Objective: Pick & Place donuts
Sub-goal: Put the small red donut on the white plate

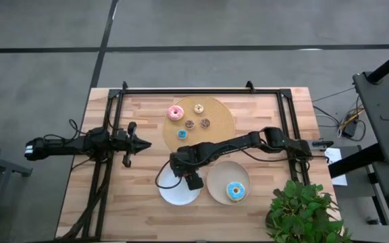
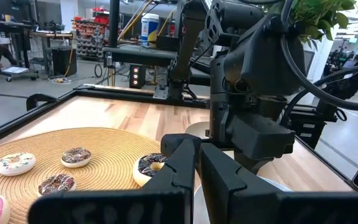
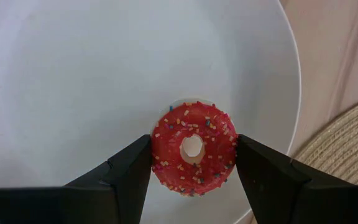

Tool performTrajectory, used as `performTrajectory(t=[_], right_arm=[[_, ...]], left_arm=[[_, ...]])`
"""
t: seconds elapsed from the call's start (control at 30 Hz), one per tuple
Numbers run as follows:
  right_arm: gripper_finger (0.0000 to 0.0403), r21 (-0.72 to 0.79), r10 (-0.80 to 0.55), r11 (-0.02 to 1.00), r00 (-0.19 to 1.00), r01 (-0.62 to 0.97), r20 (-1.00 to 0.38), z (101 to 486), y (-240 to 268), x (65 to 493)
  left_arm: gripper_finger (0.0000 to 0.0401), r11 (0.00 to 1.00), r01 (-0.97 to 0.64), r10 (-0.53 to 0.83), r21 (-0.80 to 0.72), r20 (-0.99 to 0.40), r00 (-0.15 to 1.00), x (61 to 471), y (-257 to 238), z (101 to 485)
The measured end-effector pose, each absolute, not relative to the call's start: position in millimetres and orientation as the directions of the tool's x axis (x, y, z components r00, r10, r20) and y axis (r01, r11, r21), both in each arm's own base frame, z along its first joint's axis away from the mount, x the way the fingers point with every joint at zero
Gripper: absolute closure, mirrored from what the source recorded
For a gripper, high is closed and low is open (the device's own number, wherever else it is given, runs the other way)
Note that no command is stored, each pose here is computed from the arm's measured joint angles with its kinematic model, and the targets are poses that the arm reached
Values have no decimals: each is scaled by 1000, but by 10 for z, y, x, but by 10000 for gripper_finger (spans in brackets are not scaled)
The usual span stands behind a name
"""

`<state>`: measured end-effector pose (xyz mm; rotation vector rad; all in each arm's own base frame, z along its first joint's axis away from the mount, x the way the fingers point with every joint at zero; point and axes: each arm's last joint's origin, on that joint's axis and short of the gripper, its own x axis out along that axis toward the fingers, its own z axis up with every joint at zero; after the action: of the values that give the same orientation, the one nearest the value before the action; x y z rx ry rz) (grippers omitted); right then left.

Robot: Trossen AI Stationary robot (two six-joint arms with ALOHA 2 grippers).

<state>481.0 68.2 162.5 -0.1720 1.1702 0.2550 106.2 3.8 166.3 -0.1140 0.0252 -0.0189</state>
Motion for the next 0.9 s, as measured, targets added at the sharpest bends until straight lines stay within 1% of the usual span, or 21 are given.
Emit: performTrajectory(t=[0.9], right_arm=[[188,-12,104,953,367,-302,-924,1624,679,4811]], left_arm=[[401,993,18,-20,-114,-24,1000,1062,38,1663]])
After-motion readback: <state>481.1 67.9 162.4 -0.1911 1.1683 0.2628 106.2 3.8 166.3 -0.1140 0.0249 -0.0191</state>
